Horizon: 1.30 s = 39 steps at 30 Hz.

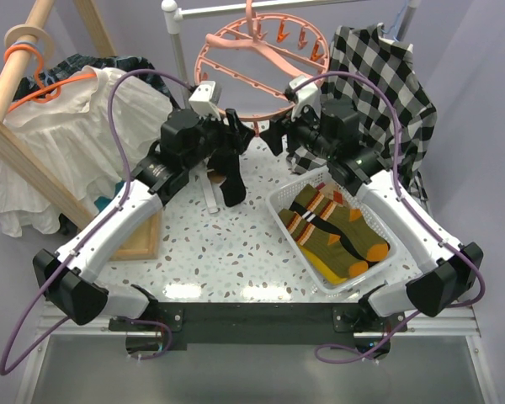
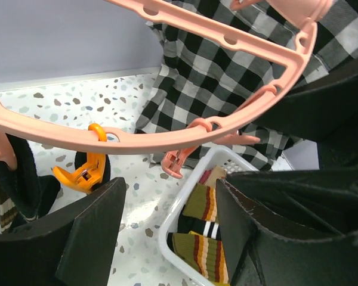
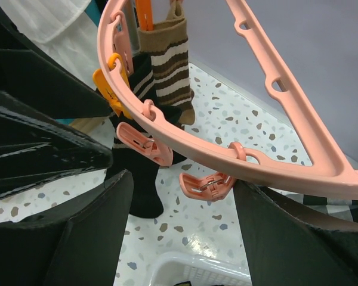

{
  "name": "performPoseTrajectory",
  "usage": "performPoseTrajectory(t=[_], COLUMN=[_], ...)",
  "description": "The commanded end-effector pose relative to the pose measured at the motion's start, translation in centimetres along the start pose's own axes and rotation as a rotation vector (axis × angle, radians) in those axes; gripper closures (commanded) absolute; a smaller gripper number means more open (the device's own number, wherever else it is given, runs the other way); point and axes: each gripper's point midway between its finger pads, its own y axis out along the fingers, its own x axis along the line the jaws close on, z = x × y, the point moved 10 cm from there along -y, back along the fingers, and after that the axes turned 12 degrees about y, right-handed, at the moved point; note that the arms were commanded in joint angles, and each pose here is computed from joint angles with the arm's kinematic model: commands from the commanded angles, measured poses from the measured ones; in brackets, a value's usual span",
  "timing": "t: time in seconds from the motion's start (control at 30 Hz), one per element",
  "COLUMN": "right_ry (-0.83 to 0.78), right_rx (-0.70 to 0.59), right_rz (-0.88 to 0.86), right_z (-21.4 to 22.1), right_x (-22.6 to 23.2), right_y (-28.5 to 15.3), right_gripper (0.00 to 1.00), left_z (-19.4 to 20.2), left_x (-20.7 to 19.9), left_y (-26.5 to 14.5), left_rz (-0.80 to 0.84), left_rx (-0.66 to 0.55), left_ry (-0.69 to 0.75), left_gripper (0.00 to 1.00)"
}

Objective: Clip the socks to the hanger
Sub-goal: Open the clamp at the hanger.

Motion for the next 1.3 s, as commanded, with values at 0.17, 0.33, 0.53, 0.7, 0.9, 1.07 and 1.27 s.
performPoseTrajectory(t=[0.17,0.33,0.53,0.7,0.9,1.07,1.27], right_ry=[0.028,0.025,0.005,-0.023,-0.006,0.002,-0.002], right_rx=[-0.083,-0.070,-0.115,-0.141,-0.208,-0.252,-0.282], right_rz=[-0.039,-0.038,-0.136,-0.248,-0.437,-0.475,-0.465], right_z=[-1.2,-0.5,0.6,0.8,1.7,1.9,3.0], right_x=[1.3,1.4,2.0,2.7,3.7,3.6,3.0], right_y=[-0.3,-0.5,-1.9,-1.9,-0.5,1.3,2.8], right_gripper=[0.29,0.29,0.29,0.29,0.31,0.33,0.35], left_z=[-1.7,-2.0,-2.9,-2.8,-3.0,-4.1,-3.4], left_x=[-0.1,0.3,0.5,0.6,0.2,-0.3,-0.4], left_y=[1.2,1.4,0.7,0.7,1.0,1.7,1.6], left_rz=[-0.096,-0.141,-0.159,-0.168,-0.164,-0.138,-0.134], left_rx=[-0.069,-0.076,-0.088,-0.087,-0.056,-0.006,0.035], left_ry=[0.021,0.057,0.093,0.084,0.043,0.029,-0.011], left_gripper=[0.47,0.66,0.84,0.87,0.87,0.87,0.87])
